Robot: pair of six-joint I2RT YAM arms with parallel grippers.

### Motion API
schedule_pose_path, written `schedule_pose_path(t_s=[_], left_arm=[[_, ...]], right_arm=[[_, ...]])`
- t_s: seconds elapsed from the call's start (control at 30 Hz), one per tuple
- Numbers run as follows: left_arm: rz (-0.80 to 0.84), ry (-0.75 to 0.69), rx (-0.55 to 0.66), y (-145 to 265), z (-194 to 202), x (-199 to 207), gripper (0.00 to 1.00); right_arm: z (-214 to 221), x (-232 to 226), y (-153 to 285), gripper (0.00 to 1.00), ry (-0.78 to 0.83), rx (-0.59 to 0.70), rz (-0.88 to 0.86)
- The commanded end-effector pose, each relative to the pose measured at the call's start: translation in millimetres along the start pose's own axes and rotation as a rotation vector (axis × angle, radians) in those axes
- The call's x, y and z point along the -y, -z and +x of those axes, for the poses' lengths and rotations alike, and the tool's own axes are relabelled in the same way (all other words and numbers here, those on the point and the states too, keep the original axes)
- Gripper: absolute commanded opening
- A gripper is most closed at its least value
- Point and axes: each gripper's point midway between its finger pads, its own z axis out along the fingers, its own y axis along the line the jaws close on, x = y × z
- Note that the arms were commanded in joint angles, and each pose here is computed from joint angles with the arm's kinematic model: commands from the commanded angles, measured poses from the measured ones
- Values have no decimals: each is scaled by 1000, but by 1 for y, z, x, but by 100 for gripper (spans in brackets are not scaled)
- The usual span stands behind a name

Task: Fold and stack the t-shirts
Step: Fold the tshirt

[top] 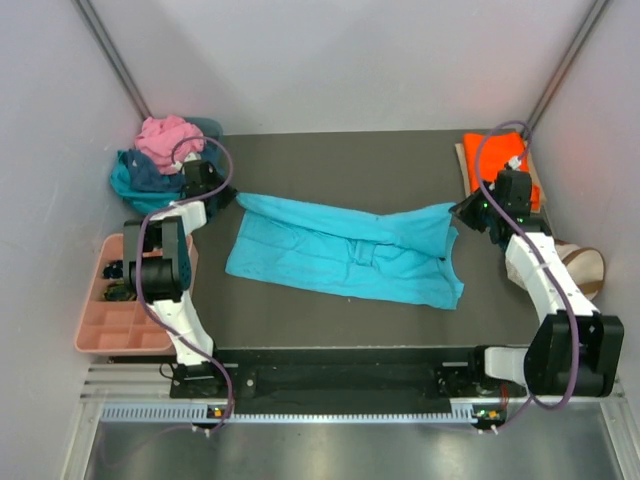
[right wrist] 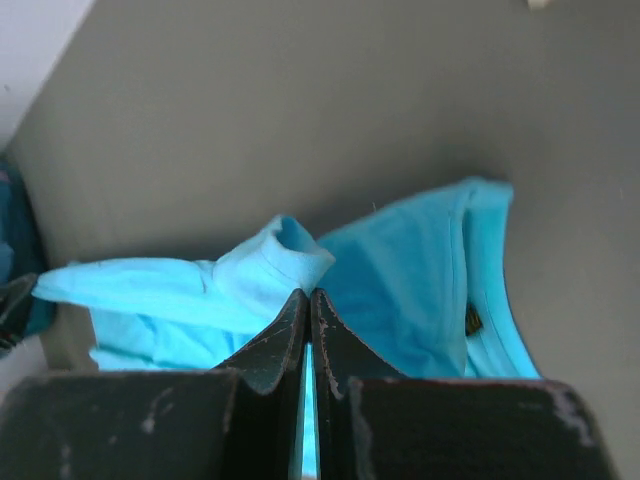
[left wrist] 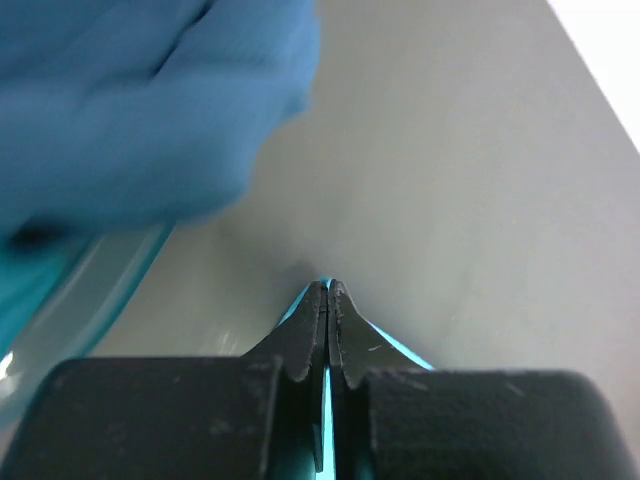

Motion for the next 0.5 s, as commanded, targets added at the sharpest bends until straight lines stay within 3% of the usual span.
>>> schedule_pose_path(t_s=[0.0,0.47], left_arm=[[124,18,58,-23,-26,29,0],[452,129,41,-70,-20,70,0]], right_arm=[[-61,-33,-19,0,21,166,-63],[-90,-27,-86,0,16,194,-17]])
